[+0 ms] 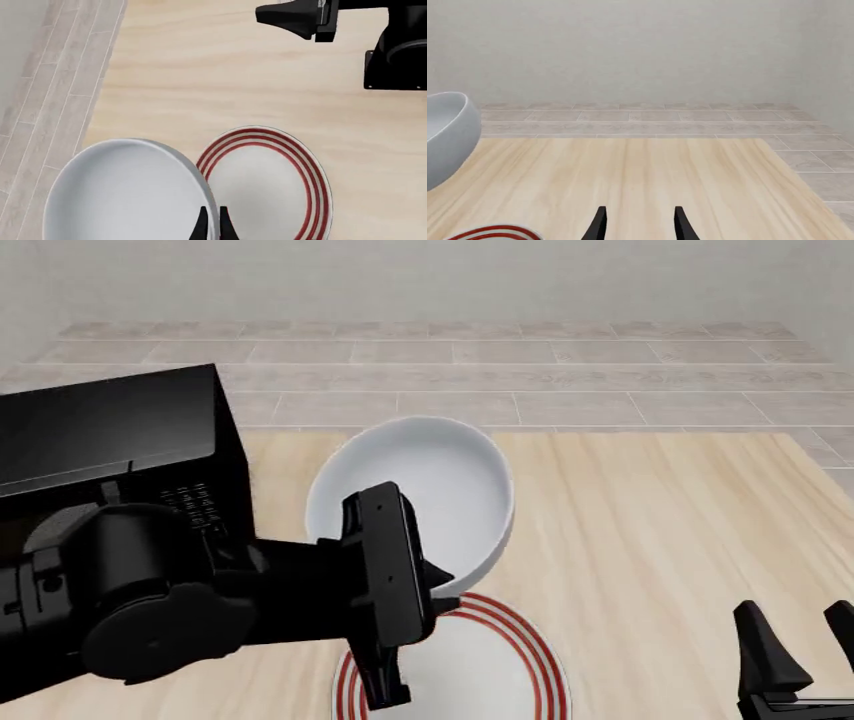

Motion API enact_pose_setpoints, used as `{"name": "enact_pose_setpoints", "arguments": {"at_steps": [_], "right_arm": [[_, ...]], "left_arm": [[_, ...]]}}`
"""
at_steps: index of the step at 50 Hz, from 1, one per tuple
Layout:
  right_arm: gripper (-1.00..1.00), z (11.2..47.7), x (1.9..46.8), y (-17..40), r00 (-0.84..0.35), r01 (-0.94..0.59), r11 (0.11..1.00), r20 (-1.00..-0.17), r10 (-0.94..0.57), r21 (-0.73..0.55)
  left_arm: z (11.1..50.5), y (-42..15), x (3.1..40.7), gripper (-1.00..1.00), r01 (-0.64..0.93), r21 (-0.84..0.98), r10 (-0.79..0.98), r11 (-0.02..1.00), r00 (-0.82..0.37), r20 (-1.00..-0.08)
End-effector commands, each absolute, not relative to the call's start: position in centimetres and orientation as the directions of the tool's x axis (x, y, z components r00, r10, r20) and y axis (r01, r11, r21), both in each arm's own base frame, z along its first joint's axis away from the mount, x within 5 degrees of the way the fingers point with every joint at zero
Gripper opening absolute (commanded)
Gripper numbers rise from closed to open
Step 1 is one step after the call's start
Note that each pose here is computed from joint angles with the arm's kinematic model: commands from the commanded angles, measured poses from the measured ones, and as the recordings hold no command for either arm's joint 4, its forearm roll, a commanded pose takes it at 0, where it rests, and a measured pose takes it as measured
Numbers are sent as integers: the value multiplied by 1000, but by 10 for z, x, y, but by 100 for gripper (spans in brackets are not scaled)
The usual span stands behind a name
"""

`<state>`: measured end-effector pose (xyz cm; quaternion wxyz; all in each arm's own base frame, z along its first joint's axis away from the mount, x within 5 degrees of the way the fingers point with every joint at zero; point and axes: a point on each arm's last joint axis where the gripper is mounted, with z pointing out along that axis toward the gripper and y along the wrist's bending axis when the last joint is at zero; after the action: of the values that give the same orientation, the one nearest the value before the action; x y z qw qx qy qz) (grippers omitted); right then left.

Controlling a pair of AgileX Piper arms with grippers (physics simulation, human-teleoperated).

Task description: Pick up the white bowl and put it on the plate.

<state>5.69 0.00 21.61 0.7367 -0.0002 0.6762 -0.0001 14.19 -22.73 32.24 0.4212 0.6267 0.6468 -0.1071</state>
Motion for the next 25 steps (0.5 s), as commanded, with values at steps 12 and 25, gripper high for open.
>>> {"name": "enact_pose_setpoints", "arguments": {"at_steps": [12,25], "right_arm": [[100,216,57,0,86,0,1000,-996,0,0],[100,216,57,0,86,0,1000,-996,-1,-1]], "left_arm": [[320,-234,123,-100,911,387,700,143,183,-690],[314,-240,111,-100,923,365,683,121,190,-705]]}}
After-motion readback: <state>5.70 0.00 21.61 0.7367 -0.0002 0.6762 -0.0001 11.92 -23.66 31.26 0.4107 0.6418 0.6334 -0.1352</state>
